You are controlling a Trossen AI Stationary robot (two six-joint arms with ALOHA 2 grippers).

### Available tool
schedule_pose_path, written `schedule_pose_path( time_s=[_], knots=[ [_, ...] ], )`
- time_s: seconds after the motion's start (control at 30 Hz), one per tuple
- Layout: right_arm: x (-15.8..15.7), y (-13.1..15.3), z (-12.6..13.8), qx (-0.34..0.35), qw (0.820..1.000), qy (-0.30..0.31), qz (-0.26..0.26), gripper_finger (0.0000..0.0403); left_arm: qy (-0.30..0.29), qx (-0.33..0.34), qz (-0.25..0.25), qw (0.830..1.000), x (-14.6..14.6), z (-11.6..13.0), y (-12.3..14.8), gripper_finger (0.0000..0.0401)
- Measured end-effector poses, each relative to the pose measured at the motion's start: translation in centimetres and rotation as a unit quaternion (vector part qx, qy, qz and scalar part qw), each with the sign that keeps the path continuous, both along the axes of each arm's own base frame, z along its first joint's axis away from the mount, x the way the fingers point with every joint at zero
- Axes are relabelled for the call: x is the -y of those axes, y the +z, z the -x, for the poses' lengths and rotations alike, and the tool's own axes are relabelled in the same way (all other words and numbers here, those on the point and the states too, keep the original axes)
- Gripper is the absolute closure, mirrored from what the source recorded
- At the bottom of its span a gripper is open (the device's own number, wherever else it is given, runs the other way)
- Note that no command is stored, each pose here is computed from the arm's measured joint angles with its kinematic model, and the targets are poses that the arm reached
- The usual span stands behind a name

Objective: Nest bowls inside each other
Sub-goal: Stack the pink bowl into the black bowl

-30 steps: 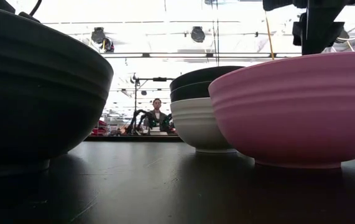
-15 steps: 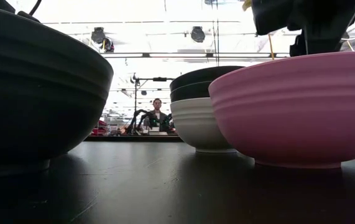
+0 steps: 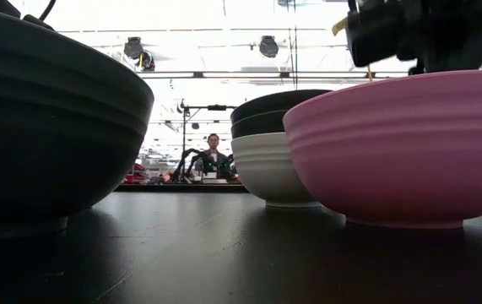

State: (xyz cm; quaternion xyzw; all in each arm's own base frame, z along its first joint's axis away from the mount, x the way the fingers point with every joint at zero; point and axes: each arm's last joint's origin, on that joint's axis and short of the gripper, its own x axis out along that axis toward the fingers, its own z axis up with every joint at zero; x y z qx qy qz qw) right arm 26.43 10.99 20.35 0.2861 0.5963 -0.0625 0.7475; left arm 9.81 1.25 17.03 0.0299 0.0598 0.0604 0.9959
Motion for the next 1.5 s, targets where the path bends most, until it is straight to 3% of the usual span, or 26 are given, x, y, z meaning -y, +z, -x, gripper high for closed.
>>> schedule_pose_path(
  time_s=[0.4,0.97,1.13,1.33,1.5],
  knots=[
    [0.7,-0.7,0.0,0.003,1.000,0.004,0.001,0.0217,0.000,0.000,-0.002,1.000,0.0,0.0,0.0,0.0176],
    [0.6,-1.7,-0.5,-0.005,1.000,0.021,0.001,0.0271,-0.013,-0.003,-0.010,1.000,0.1,0.0,0.0,0.0176],
    [0.4,-3.4,-1.2,-0.028,0.999,0.036,-0.006,0.0304,-0.014,-0.004,-0.010,1.000,0.1,0.0,-0.1,0.0176],
    [0.7,-3.5,-1.4,-0.021,0.999,0.046,-0.002,0.0387,-0.014,-0.005,-0.008,1.000,0.1,0.0,-0.1,0.0176],
    [0.8,-2.6,-1.2,-0.002,0.999,0.048,-0.006,0.0398,-0.014,-0.006,-0.006,1.000,0.1,0.0,-0.1,0.0176]
  ],
)
